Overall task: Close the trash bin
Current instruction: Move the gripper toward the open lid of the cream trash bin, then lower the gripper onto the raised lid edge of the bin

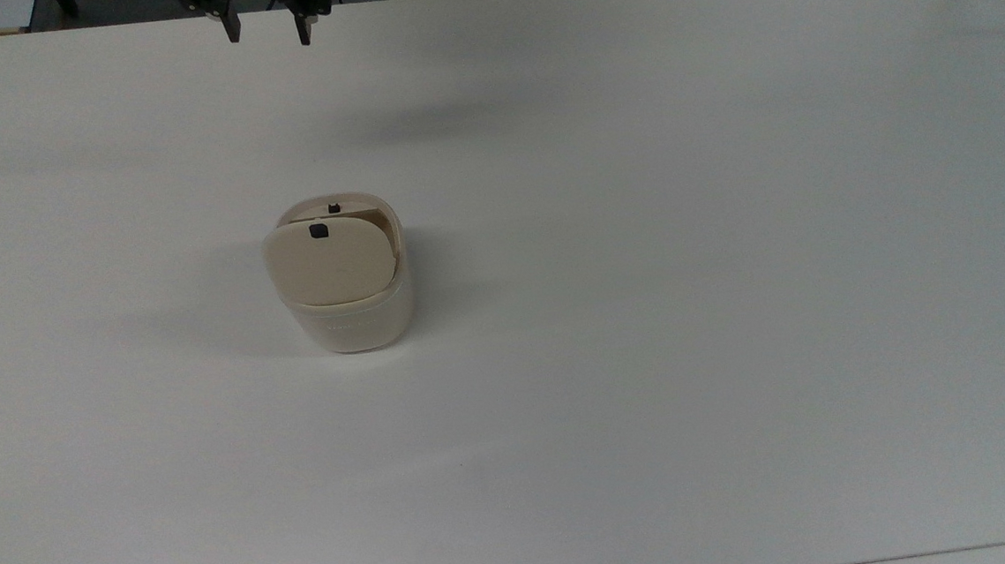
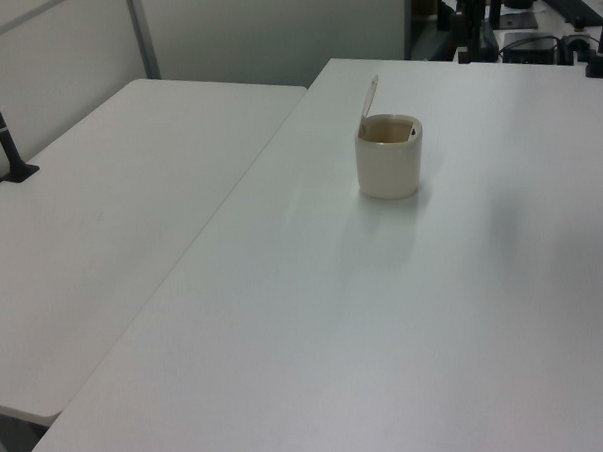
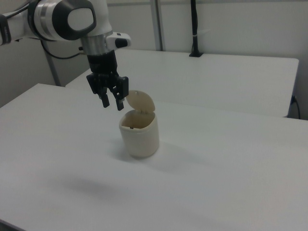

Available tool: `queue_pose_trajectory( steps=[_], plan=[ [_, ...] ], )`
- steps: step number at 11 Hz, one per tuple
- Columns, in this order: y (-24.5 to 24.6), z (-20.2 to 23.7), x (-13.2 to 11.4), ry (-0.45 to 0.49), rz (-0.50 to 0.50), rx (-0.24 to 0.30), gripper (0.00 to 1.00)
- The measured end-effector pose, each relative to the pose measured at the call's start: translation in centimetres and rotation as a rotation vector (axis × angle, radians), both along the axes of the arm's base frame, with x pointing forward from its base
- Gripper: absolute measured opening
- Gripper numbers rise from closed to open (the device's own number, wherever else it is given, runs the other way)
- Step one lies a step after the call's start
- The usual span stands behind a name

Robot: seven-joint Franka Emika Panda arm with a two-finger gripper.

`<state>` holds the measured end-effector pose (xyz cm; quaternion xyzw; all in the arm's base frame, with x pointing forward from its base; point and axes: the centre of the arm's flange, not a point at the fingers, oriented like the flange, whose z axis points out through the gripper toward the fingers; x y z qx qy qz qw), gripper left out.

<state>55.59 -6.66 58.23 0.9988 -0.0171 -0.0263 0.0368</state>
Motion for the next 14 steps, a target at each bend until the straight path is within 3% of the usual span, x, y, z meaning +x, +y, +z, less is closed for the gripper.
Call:
queue_pose_trajectory(
  steps=[2, 4, 9, 14],
  plan=[
    [0.2, 0.2, 0.4, -0.036, 0.0, 0.021, 0.32],
    [0.3, 0.9, 1.7, -0.145, 0.004, 0.029, 0.01],
    [1.4, 2.0, 5.2, -0.414, -0.003, 0.1, 0.01],
    [2.2, 0.8, 7.7, -0.482, 0.005, 0.089, 0.01]
  ],
)
